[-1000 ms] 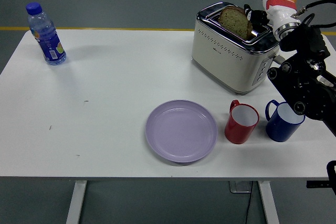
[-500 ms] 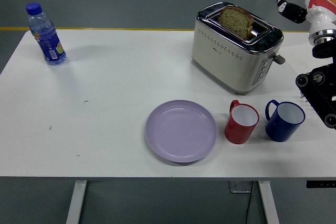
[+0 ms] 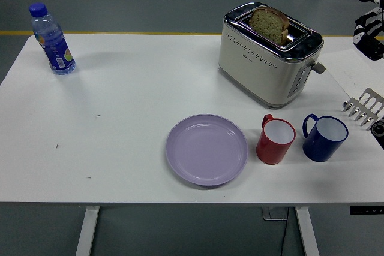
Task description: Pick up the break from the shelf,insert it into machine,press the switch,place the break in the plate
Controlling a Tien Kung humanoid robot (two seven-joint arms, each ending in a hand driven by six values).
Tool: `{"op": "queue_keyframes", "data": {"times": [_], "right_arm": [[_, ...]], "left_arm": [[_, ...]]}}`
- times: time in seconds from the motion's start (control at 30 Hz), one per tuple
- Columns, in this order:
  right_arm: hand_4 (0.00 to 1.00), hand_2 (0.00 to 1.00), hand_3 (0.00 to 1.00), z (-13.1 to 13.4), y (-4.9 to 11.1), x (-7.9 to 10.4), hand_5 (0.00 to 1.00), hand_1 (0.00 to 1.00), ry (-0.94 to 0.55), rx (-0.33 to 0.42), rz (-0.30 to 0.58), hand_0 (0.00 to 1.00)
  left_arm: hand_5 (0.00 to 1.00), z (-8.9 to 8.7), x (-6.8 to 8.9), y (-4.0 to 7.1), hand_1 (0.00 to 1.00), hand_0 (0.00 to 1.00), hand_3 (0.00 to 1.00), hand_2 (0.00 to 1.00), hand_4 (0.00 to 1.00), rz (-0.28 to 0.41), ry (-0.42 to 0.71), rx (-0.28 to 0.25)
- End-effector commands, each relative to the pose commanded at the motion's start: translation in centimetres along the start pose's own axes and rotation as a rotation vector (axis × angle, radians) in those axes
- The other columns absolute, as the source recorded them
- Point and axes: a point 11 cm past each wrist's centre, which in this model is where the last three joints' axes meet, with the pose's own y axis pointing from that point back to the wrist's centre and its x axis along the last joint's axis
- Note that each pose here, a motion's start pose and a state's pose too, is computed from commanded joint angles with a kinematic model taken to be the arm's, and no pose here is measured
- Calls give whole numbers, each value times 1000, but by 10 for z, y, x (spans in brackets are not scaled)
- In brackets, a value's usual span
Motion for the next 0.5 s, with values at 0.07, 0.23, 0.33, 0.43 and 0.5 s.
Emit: {"op": "queue_keyframes", "data": {"times": [0.07,0.23,0.33,0.43,0.5], "right_arm": [[451,395,638,5,6,-5,2,284,11,-8,-23,259],[454,369,604,22,16,-27,2,259,71,-38,-119,243],[401,324,582,33,20,-34,2,224,115,-60,-141,236],[401,324,582,38,23,-41,2,224,141,-71,-168,236],[401,324,582,40,24,-44,2,224,147,-74,-179,236]], "left_arm": [[874,0,0,0,618,659,612,664,438,0,-1,1],[876,-2,-1,0,618,659,612,664,439,-1,-8,4],[877,-2,-1,0,618,658,612,664,437,-2,-7,5],[877,-3,-1,0,618,658,612,664,437,-1,-10,7],[877,-3,-2,0,618,658,612,664,437,-1,-11,8]]}}
